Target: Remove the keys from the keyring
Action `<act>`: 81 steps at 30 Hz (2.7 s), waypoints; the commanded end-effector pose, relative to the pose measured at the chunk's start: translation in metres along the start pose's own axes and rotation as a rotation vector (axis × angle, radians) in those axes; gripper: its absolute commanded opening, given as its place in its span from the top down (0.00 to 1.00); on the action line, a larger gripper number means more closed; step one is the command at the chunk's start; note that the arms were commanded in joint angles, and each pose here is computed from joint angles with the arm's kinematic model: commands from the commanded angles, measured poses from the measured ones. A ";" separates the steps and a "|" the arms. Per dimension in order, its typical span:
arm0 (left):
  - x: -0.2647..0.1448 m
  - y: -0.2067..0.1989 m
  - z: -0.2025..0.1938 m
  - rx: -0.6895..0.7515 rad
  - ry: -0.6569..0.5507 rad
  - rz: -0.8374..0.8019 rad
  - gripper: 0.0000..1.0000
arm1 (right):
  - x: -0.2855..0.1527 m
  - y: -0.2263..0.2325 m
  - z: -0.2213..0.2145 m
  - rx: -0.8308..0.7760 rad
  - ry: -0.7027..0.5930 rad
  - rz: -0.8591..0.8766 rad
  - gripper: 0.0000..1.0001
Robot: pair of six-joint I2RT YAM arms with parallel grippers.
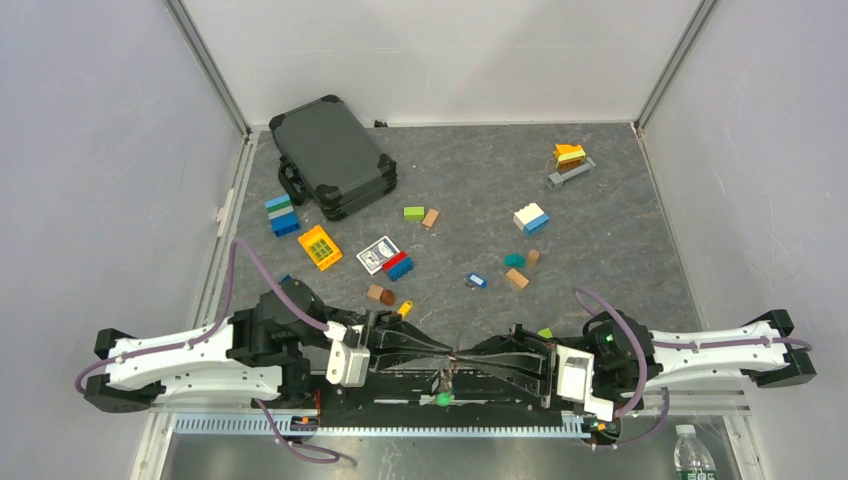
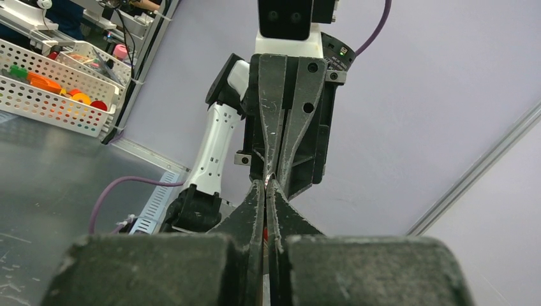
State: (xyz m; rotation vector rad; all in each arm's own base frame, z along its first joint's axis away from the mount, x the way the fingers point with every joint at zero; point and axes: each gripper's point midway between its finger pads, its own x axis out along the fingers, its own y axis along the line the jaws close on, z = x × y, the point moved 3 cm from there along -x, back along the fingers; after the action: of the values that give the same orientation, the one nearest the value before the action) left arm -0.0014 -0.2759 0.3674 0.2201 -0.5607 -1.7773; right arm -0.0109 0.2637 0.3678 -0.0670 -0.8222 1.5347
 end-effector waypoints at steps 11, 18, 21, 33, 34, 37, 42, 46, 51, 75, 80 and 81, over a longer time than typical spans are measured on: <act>-0.020 0.019 0.006 0.021 0.182 0.062 0.98 | -0.003 -0.033 0.019 0.060 0.043 -0.132 0.70; -0.043 0.029 -0.012 0.031 0.448 0.082 0.98 | -0.003 -0.039 0.006 0.106 0.239 -0.127 0.45; -0.049 0.033 -0.022 0.020 0.574 0.075 0.98 | 0.000 -0.043 -0.003 0.132 0.356 -0.145 0.46; -0.057 0.047 -0.042 -0.005 0.849 0.084 0.98 | 0.000 -0.038 -0.054 0.138 0.611 -0.228 0.63; -0.057 0.046 -0.042 -0.006 0.855 0.082 0.98 | -0.001 -0.039 -0.056 0.139 0.616 -0.240 0.63; -0.056 0.046 -0.042 -0.008 0.857 0.076 0.98 | -0.007 -0.043 -0.063 0.137 0.646 -0.304 0.64; -0.055 0.045 -0.041 -0.009 0.848 0.066 0.98 | -0.011 -0.042 -0.073 0.149 0.679 -0.347 0.63; -0.054 0.044 -0.040 -0.014 0.843 0.061 0.98 | -0.005 -0.036 -0.075 0.175 0.661 -0.326 0.57; -0.052 0.042 -0.039 -0.025 0.828 0.047 0.98 | 0.001 -0.034 -0.077 0.194 0.629 -0.336 0.57; -0.050 0.037 -0.034 -0.035 0.791 0.016 0.98 | 0.003 -0.033 -0.096 0.215 0.644 -0.355 1.00; -0.051 0.039 -0.031 -0.025 0.755 0.053 0.93 | 0.004 -0.029 -0.087 0.223 0.572 -0.314 1.00; -0.052 0.040 -0.029 -0.024 0.734 0.074 0.86 | 0.005 -0.030 -0.085 0.223 0.555 -0.310 1.00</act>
State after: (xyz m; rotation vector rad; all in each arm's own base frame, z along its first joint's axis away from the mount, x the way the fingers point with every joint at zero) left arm 0.0630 -0.2384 0.3255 0.8870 0.1382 -1.4908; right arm 0.0596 0.3062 0.3080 -0.2552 -0.1420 1.1874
